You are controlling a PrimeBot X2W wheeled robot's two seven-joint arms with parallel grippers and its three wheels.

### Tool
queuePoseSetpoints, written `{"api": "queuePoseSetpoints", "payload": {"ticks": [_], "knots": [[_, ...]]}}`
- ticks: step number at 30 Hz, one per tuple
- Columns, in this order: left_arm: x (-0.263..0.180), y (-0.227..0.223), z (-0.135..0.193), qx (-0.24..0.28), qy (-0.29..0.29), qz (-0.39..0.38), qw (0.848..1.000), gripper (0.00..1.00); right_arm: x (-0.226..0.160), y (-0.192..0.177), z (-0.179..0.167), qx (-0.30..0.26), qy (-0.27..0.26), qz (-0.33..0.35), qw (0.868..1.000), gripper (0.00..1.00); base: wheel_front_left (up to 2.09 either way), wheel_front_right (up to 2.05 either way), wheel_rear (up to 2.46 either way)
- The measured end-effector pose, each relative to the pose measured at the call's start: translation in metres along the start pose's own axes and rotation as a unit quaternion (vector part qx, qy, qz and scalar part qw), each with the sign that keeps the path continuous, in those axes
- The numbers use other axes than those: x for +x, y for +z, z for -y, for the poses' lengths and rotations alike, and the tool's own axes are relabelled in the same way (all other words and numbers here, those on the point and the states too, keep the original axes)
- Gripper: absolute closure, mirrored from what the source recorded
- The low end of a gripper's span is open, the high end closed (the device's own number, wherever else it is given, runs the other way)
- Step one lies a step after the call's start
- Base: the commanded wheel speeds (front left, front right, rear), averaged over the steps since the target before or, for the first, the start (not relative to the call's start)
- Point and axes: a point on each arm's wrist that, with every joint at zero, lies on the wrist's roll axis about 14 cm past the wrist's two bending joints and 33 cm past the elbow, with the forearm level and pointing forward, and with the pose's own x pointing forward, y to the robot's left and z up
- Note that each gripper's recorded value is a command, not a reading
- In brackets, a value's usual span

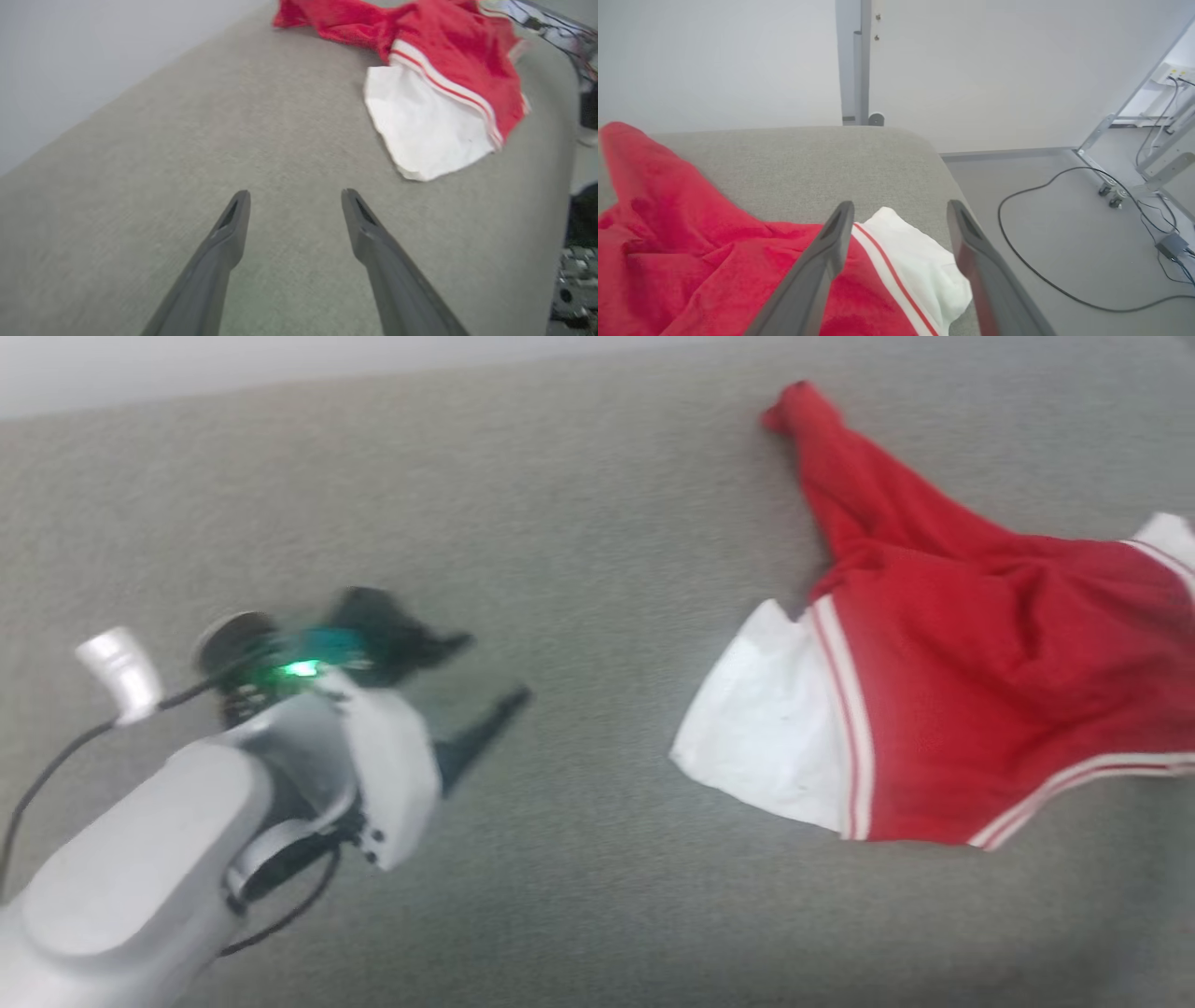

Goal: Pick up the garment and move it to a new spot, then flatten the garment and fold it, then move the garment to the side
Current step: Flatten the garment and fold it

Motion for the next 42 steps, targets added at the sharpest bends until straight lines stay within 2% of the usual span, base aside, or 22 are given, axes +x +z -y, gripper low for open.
{"api": "queuePoseSetpoints", "payload": {"ticks": [3,6,9,12,16,22,27,28,29,30,31,38,42], "knots": [[0.015,0.011,0.037,0.009,-0.068,-0.052,0.996,0.00,-0.014,0.011,-0.016,0.000,0.026,0.036,0.999,0.00,0.00,0.00,0.00],[0.028,0.007,0.063,-0.006,-0.116,-0.118,0.986,0.00,-0.025,0.021,-0.030,0.005,0.046,0.065,0.997,0.00,0.00,0.00,0.00],[0.042,-0.009,0.083,-0.050,-0.135,-0.203,0.968,0.00,-0.034,0.030,-0.040,0.007,0.060,0.091,0.994,0.00,0.00,0.00,0.00],[0.055,-0.018,0.095,-0.071,-0.139,-0.258,0.954,0.00,-0.039,0.034,-0.050,0.013,0.071,0.104,0.992,0.00,0.00,0.00,0.00],[0.074,-0.028,0.103,-0.108,-0.142,-0.291,0.940,0.00,-0.043,0.035,-0.056,0.010,0.076,0.110,0.991,0.00,0.00,0.00,0.00],[0.100,-0.042,0.110,-0.144,-0.150,-0.307,0.929,0.00,-0.045,0.026,-0.055,0.002,0.070,0.099,0.993,0.00,0.00,0.00,0.00],[0.114,-0.055,0.118,-0.155,-0.164,-0.325,0.918,0.00,-0.043,0.021,-0.058,-0.006,0.070,0.091,0.993,0.00,0.00,0.00,0.00],[0.116,-0.056,0.120,-0.154,-0.169,-0.326,0.917,0.03,-0.042,0.022,-0.059,-0.008,0.071,0.092,0.993,0.00,0.00,0.00,0.00],[0.118,-0.057,0.120,-0.160,-0.170,-0.325,0.916,0.22,-0.041,0.023,-0.060,-0.008,0.072,0.094,0.993,0.00,0.00,0.00,0.00],[0.119,-0.058,0.120,-0.162,-0.172,-0.325,0.916,0.53,-0.040,0.023,-0.063,-0.013,0.075,0.093,0.993,0.00,0.00,0.00,0.00],[0.119,-0.058,0.120,-0.162,-0.175,-0.325,0.915,1.00,-0.039,0.023,-0.065,-0.015,0.079,0.091,0.993,0.00,0.00,0.00,0.00],[0.114,-0.055,0.100,-0.194,-0.149,-0.294,0.924,1.00,-0.032,0.038,-0.084,-0.026,0.106,0.106,0.988,0.00,0.00,0.00,0.00],[0.097,-0.052,0.045,-0.214,-0.081,-0.267,0.936,1.00,-0.029,0.038,-0.100,-0.025,0.127,0.104,0.986,0.00,0.00,0.00,0.00]]}}
